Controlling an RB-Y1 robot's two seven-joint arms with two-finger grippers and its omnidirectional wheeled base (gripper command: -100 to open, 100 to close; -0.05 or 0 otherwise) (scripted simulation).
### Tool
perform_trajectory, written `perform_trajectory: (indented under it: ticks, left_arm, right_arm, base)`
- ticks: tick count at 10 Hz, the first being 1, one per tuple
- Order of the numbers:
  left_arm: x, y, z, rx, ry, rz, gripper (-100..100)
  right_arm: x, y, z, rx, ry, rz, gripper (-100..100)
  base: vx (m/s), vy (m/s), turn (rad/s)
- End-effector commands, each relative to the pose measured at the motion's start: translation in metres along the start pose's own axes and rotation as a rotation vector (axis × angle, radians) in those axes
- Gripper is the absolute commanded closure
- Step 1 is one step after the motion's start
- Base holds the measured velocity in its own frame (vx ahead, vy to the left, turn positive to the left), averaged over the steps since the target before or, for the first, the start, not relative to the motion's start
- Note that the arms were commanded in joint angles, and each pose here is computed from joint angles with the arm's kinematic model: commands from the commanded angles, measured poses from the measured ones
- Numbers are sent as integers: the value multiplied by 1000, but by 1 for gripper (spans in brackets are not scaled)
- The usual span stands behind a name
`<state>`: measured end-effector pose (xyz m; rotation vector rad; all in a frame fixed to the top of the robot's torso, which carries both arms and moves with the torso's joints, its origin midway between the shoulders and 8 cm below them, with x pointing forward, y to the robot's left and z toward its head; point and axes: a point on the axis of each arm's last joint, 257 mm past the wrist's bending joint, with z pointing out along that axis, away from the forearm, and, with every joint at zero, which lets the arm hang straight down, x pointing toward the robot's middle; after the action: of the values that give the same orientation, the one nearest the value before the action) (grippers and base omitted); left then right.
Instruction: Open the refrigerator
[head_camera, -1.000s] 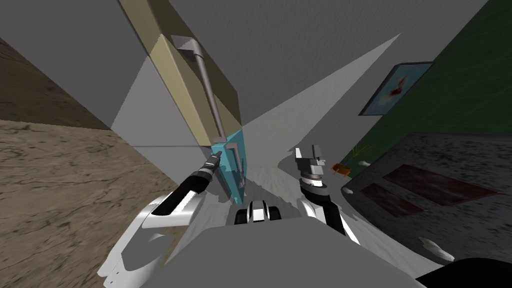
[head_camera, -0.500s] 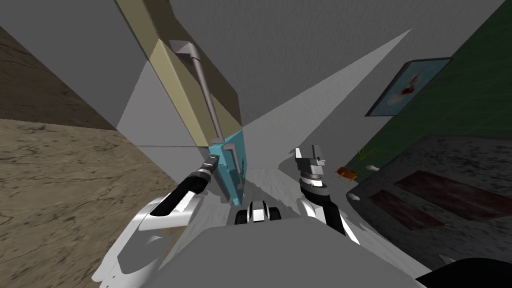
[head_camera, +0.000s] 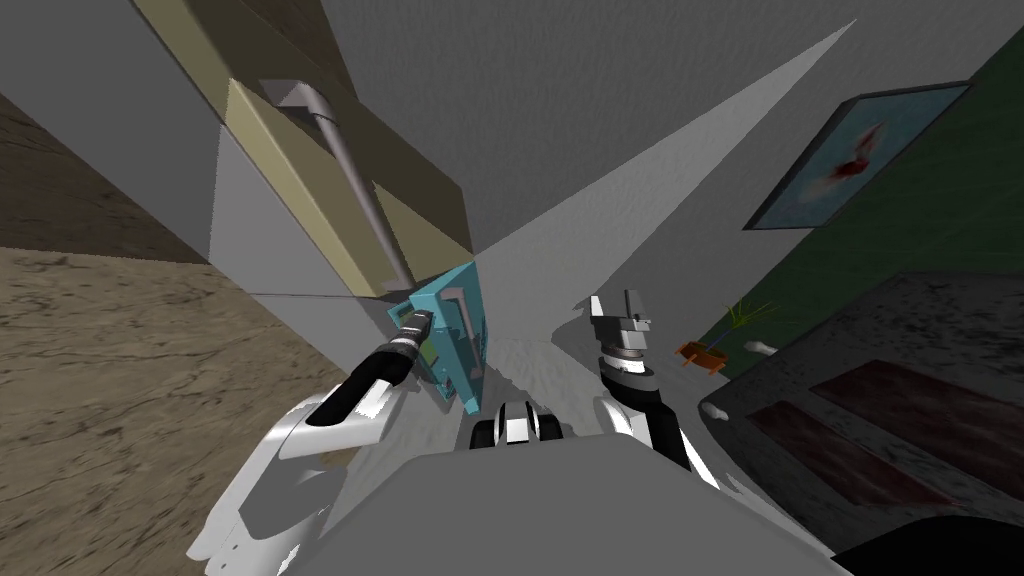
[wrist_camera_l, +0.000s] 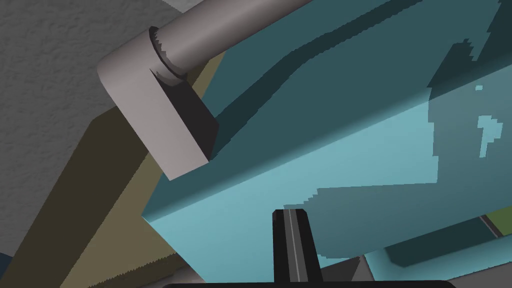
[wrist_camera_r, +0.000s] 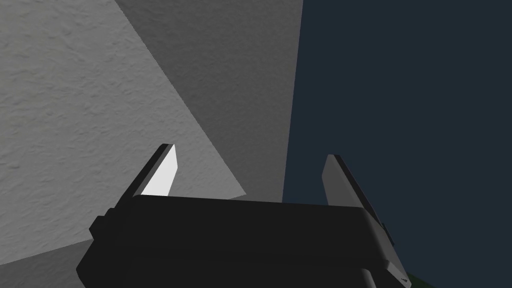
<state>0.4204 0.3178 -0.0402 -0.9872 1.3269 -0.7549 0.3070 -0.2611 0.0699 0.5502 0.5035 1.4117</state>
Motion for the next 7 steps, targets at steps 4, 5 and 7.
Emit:
perform_trajectory:
  ticks: [4,5,7]
  left_arm:
    - [-39,16,2,-46,-110,-5,100]
    - [-47,20,2,-58,-134,-7,100]
    - [-46,18,2,-54,-130,-6,100]
  right_arm:
    - [0,0,0,0,0,0,0]
    - [0,0,0,0,0,0,0]
    - [0,0,0,0,0,0,0]
  base:
    - [69,-323,79]
    - [75,-331,121]
    - [31,-220,24]
